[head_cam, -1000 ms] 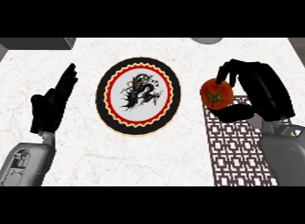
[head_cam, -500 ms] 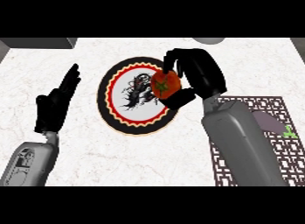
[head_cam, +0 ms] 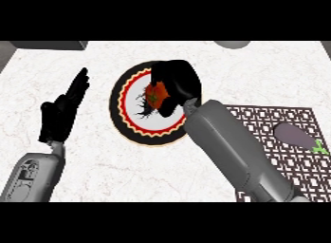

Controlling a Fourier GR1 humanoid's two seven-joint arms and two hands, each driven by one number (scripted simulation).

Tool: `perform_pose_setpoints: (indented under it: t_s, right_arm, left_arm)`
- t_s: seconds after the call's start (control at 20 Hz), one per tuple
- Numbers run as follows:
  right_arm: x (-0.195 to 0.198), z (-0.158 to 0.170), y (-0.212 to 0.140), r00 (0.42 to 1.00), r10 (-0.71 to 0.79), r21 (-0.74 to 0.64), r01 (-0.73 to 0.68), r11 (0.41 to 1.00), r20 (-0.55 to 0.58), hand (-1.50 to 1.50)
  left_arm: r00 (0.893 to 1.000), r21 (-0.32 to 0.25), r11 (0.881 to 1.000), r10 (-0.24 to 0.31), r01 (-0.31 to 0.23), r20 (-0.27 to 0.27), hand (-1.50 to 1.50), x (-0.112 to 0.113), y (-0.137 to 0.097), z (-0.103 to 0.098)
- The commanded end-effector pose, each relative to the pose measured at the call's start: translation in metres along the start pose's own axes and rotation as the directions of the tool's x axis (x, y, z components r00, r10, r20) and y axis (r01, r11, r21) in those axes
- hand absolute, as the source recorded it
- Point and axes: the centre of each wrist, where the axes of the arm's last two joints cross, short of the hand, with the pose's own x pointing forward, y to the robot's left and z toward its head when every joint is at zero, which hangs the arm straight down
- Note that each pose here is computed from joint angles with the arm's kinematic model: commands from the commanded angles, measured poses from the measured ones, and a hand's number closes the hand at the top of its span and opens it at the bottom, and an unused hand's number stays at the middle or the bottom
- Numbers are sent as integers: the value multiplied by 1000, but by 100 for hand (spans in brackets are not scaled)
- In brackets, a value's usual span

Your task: Pick the tomato from the placemat and place it in the plate

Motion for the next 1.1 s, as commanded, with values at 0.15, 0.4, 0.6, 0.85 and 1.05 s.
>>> perform_pose_setpoints:
  t_s: [0.15,0.4,0.6,0.85,1.05]
  right_arm:
    - [-19,-7,35,982,-69,87,85,993,-174,-150]
    - [-18,-9,42,974,-153,67,166,984,-169,-150]
    - [-24,-3,47,938,-323,29,329,944,-128,-150]
    - [-22,-8,29,841,-538,-158,525,836,-59,-150]
    - [-35,-8,22,744,-664,-271,627,731,-69,-150]
  left_arm:
    - [1000,-20,1000,3,-2,18,0,10,-24,-12]
    - [999,-34,999,-4,5,33,0,6,-24,-14]
    - [999,-60,998,-2,4,39,0,8,-33,-12]
    - [1000,-29,1000,5,-5,12,0,-1,-5,-7]
    - [1000,18,1000,-1,1,16,0,-17,-3,8]
